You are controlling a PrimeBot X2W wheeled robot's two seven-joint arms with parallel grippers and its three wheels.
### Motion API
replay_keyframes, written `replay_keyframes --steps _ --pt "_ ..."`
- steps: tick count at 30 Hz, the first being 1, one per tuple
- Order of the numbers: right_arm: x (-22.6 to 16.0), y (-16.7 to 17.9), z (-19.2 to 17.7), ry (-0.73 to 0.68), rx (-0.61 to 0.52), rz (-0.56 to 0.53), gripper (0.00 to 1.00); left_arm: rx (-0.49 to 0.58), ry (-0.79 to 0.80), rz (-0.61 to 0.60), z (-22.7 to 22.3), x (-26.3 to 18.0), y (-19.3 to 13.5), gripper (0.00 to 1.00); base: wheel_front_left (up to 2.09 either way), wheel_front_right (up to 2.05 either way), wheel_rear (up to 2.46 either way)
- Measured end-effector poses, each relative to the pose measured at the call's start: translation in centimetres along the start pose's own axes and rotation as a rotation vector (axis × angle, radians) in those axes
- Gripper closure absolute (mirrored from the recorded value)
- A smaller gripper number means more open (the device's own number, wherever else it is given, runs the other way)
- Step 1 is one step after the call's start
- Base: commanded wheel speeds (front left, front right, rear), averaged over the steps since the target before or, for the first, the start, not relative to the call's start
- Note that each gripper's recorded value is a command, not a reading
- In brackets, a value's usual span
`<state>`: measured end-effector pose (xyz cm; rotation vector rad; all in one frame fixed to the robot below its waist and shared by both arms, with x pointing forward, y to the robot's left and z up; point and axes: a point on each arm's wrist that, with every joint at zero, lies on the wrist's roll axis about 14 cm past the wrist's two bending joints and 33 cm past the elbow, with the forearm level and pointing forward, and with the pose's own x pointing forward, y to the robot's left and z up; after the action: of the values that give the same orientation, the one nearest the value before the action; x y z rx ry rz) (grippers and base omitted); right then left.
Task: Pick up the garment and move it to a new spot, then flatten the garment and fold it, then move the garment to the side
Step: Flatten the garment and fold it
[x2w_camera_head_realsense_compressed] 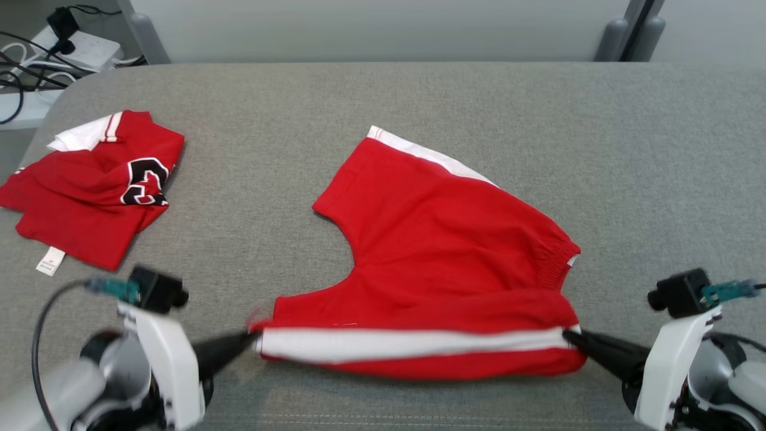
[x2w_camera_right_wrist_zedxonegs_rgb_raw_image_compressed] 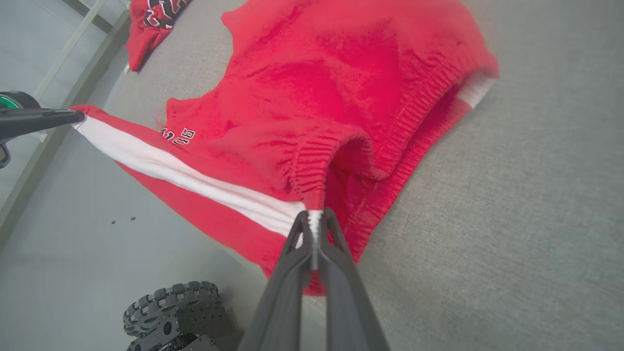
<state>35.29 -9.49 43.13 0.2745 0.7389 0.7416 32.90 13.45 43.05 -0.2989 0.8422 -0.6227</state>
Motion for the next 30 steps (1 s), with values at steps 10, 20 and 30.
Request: replay_keyframes --steps 10,20,30 --pt "0.9 -2.0 5.1 -0.237 0.068 -0.039 1.00 0.217 -0.224 -0.097 14.4 4.2 -3.2 1.00 0.00 0.00 0.00" --pt "2.1 -4.0 7.6 -0.378 0.173 -0.071 1.00 0.334 -0.214 -0.009 20.0 10.0 -0.6 1.00 0.00 0.00 0.00" --pt "2.3 -6.8 8.3 -0.418 0.211 -0.131 1.00 0.377 -0.187 0.033 21.2 14.3 1.9 1.00 0.00 0.00 0.00"
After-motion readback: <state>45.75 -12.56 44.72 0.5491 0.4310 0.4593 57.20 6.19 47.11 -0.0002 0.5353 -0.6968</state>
